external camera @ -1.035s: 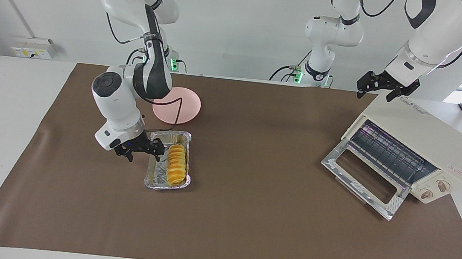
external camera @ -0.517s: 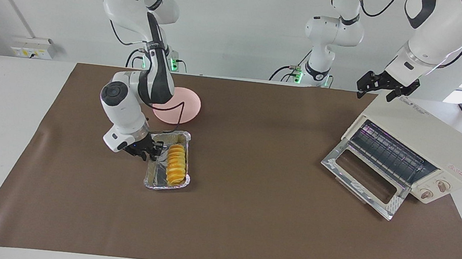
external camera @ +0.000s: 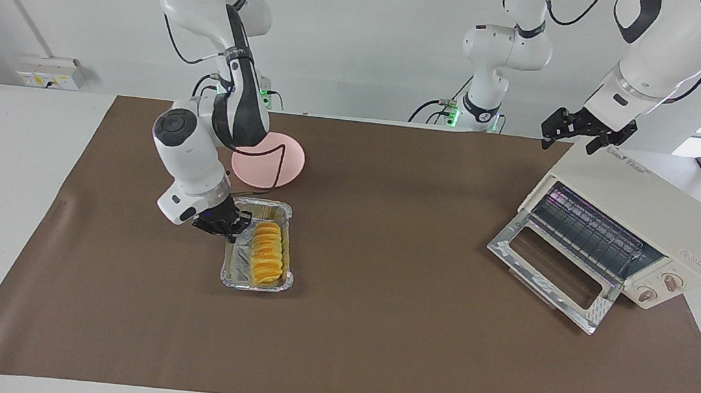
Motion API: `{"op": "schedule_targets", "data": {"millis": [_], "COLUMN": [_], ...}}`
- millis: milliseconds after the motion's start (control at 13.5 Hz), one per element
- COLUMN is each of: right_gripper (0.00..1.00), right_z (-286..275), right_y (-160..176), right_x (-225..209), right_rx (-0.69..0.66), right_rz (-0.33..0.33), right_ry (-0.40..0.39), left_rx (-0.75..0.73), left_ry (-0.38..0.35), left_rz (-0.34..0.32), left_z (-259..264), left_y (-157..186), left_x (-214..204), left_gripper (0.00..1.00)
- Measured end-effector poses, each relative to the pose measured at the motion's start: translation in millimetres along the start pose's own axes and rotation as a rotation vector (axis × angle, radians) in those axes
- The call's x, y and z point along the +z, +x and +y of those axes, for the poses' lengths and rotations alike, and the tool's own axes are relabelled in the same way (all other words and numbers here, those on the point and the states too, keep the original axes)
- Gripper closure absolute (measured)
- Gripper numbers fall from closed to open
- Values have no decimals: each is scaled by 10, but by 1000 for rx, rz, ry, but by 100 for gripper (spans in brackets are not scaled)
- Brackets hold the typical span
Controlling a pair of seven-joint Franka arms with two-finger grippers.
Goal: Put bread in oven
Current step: 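Grasp the foil tray rim with the right gripper, then slide the foil tray toward the oven with the right gripper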
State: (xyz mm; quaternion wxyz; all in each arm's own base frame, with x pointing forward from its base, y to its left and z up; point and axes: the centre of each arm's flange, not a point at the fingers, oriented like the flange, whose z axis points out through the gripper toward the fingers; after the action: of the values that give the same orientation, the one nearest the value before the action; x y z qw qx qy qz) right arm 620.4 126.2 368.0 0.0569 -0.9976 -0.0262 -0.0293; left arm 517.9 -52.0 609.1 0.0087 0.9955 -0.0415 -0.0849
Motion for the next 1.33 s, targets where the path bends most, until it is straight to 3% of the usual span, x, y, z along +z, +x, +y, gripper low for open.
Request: {"op": "schedule_targets", "data": {"millis": [296, 665, 1035, 1330], "right_gripper": [98, 98, 98, 98], "right_z": [-1069, -2526, -3010, -2944], "right_y": [-12, -345, -448, -542], "right_x": [-341, -7, 612, 903], "right_rx": [30, 43, 59, 62], "right_rz": [49, 44, 83, 84], "right_ry": [40, 91, 137, 131], "left_rx": [0, 0, 0, 0], "left_ry": [0, 0, 0, 0], "left_rz": [0, 0, 0, 0], "left_z": [0, 0, 0, 0], "left_y": [0, 0, 0, 0], "left_x": [0, 0, 0, 0], "left_gripper": [0, 0, 0, 0]}}
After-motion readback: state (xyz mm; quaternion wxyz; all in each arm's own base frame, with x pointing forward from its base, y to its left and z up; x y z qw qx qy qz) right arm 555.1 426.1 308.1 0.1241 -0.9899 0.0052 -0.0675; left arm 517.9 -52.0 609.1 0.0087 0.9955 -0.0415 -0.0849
